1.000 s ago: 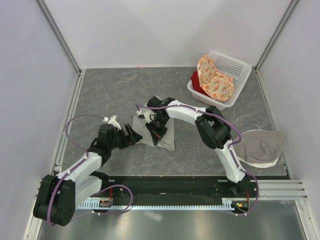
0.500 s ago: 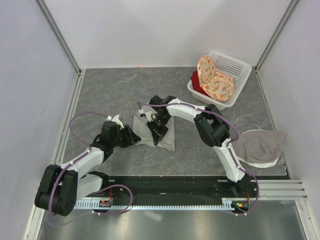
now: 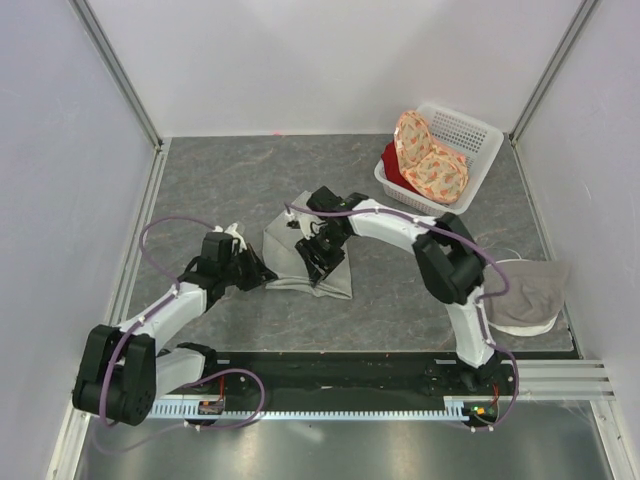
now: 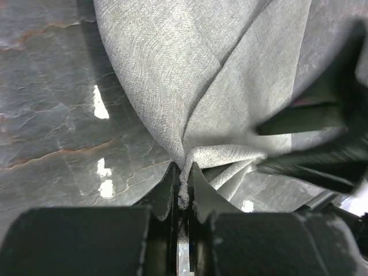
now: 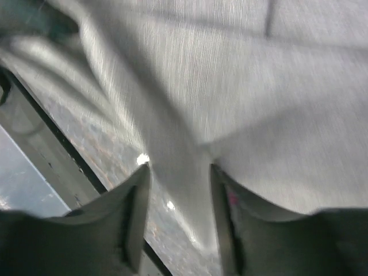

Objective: Fold the napkin, place the utensils inside, and roll it up
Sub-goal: Roll the napkin with the utensil

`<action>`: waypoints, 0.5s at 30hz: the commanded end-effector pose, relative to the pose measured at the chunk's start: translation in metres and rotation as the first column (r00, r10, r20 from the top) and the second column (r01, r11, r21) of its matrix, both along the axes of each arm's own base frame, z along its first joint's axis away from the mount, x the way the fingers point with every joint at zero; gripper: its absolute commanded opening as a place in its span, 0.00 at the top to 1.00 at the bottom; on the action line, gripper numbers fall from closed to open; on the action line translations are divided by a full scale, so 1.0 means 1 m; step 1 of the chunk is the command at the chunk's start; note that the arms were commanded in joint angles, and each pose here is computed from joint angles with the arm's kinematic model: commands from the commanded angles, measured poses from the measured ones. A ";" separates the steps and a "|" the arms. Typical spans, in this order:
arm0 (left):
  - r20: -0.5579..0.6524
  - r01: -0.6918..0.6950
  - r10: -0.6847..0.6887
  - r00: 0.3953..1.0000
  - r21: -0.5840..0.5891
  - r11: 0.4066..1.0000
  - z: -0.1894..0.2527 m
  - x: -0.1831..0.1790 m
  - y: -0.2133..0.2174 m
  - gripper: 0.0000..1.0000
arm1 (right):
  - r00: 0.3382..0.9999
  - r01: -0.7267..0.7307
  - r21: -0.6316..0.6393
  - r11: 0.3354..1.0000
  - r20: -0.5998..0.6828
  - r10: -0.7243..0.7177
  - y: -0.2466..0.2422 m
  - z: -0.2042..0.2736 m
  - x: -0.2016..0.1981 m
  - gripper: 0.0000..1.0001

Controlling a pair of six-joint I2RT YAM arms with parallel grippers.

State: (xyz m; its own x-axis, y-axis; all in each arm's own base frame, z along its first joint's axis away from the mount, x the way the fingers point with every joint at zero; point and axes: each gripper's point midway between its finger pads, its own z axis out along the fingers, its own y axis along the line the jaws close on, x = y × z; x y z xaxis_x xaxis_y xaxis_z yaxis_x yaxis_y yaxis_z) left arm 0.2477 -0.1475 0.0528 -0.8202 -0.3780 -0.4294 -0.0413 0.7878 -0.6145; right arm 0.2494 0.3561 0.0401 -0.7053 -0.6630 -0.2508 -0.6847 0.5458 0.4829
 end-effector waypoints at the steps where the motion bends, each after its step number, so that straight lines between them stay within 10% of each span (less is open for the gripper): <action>1: -0.070 -0.024 0.019 0.997 -0.066 0.998 0.005 0.000 0.004 0.98 | 0.939 -0.027 0.156 0.987 0.343 -0.029 -0.001 0.065 0.024 0.38; 15: -0.125 -0.049 0.030 0.992 -0.149 0.988 0.003 0.001 0.010 0.98 | 0.474 -0.155 -0.006 0.988 0.877 0.080 -0.007 0.048 -0.013 0.21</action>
